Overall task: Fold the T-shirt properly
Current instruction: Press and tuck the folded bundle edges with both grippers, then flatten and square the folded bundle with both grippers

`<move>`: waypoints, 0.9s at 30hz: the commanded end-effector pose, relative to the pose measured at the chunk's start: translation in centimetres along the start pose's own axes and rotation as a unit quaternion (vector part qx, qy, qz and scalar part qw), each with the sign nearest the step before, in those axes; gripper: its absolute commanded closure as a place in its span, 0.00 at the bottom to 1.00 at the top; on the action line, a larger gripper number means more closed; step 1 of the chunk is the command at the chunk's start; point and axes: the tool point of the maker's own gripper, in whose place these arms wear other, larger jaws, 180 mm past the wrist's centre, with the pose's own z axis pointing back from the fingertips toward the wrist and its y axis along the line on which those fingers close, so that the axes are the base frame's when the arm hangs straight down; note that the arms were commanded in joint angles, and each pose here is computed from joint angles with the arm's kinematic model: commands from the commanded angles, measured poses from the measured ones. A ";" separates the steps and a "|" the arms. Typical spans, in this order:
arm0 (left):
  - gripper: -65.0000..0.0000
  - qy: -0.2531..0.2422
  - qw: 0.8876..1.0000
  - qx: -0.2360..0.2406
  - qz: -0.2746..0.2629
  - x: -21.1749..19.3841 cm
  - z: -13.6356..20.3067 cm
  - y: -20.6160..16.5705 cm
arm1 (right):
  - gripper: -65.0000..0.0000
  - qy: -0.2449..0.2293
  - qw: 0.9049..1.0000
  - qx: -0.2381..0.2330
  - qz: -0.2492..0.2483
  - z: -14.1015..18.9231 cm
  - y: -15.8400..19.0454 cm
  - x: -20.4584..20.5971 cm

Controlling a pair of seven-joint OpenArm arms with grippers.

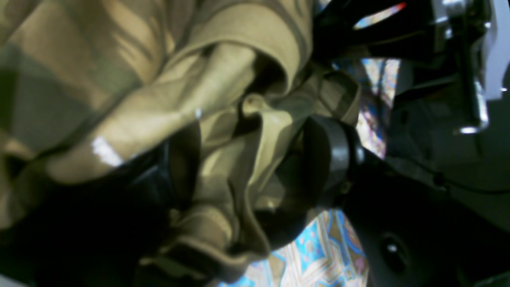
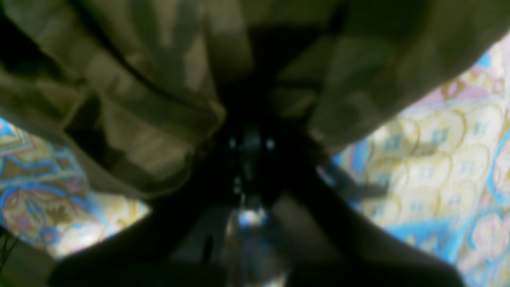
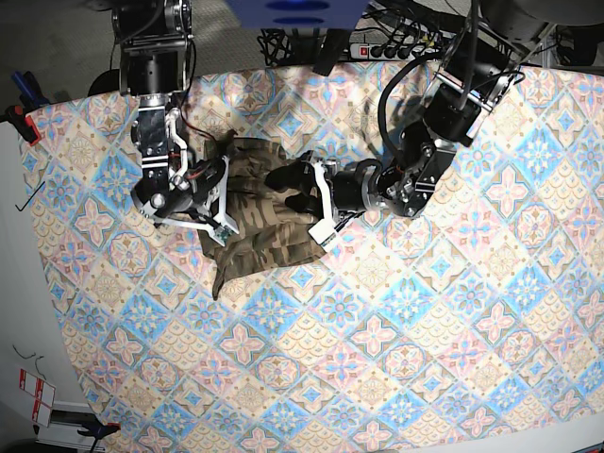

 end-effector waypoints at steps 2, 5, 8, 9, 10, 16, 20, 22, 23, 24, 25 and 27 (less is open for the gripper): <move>0.38 0.041 0.999 0.030 -0.002 -1.3 -0.3 1.0 | 0.99 -0.019 1.000 0.015 -0.002 -0.3 0.9 1.3; 0.38 0.012 1.000 0.015 -0.025 1.3 -0.3 -0.3 | 0.99 -0.052 0.998 -0.022 0.010 2.0 -0.5 3.1; 0.38 -0.007 0.998 0.000 -0.059 4.1 0.9 -1.8 | 0.99 -0.069 0.996 -0.060 0.022 4.8 -0.9 3.5; 0.38 -0.017 0.997 -0.001 -0.072 5.4 1.8 -2.1 | 0.99 -0.082 0.993 -0.080 0.028 6.2 -1.3 4.1; 0.38 -0.033 0.996 -0.002 -0.083 6.9 2.7 -2.5 | 0.99 -0.097 0.989 -0.102 0.035 7.8 -1.9 4.6; 0.38 -0.061 0.982 0.024 -0.177 11.6 7.6 -5.4 | 0.99 -0.135 0.976 -0.168 0.034 12.7 -3.7 5.2; 0.38 -0.010 0.972 0.020 -0.235 10.3 7.8 -8.5 | 0.99 -0.141 0.973 -0.181 0.024 13.3 -5.1 5.7; 0.38 0.012 0.971 0.005 -0.241 8.7 7.0 -9.5 | 0.99 -0.154 0.969 -0.192 0.026 14.1 -6.1 7.0; 0.38 0.024 0.971 -0.003 -0.239 7.8 6.5 -9.8 | 0.99 -0.155 0.968 -0.195 0.022 14.3 -6.6 7.3; 0.38 0.038 0.972 -0.011 -0.231 6.7 6.0 -9.8 | 0.99 -0.155 0.968 -0.195 0.021 14.2 -7.0 7.6; 0.38 0.053 0.974 -0.018 -0.221 5.4 5.4 -9.8 | 0.99 -0.155 0.968 -0.194 0.020 14.1 -7.5 8.0; 0.38 0.090 0.973 -0.027 -0.209 2.8 4.9 -9.4 | 0.99 -0.150 0.970 -0.188 0.017 13.6 -8.3 8.8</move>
